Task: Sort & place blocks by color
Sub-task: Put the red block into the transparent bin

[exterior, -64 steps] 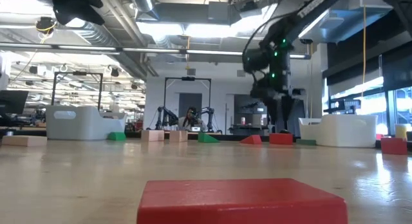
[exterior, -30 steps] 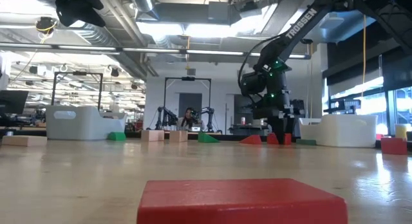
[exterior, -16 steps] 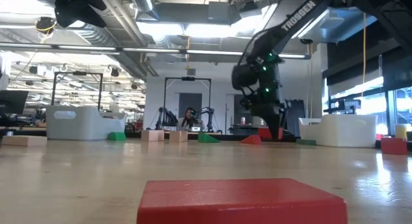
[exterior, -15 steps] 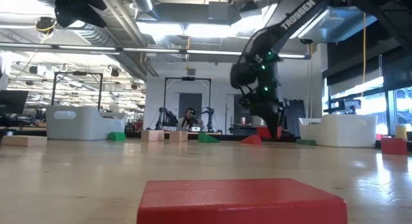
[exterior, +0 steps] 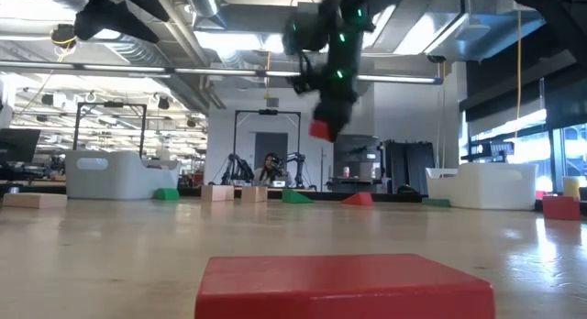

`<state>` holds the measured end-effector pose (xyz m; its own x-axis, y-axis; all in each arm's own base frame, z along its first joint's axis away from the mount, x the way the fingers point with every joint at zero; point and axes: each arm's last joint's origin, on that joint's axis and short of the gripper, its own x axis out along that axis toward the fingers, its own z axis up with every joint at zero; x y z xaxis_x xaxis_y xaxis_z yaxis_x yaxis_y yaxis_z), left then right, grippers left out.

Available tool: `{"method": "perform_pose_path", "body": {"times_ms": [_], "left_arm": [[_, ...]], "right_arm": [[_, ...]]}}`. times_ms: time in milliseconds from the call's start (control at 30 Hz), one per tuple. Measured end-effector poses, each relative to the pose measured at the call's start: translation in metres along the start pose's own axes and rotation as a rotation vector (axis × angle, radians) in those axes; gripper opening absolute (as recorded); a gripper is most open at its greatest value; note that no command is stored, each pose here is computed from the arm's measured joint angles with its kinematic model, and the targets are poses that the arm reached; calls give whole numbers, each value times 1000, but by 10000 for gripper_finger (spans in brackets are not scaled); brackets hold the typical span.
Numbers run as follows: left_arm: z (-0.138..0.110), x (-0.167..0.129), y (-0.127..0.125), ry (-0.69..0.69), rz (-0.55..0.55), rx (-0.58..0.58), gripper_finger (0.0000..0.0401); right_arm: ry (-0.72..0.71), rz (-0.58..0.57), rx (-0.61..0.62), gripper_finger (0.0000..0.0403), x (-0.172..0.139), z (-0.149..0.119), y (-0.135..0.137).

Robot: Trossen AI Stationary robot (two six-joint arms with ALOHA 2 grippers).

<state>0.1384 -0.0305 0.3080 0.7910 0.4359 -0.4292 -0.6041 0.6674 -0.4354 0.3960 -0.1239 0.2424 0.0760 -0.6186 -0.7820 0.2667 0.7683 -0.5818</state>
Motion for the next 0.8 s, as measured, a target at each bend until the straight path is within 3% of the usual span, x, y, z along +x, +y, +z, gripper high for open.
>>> {"method": "perform_pose_path", "body": {"times_ms": [233,333,400,533,800], "left_arm": [[1,4,0,-31,44,-15,188],[0,7,0,-26,58,49,188],[0,9,-2,-24,53,161,188],[0,15,-12,-43,30,501,188],[10,21,-32,-188,4,930,188]], "right_arm": [[-204,5,2,132,-60,27,6],[-287,14,-8,132,-85,35,10],[-334,19,-28,132,-99,38,14],[-422,66,-49,132,-120,43,21],[-467,125,-88,132,-134,42,37]]}}
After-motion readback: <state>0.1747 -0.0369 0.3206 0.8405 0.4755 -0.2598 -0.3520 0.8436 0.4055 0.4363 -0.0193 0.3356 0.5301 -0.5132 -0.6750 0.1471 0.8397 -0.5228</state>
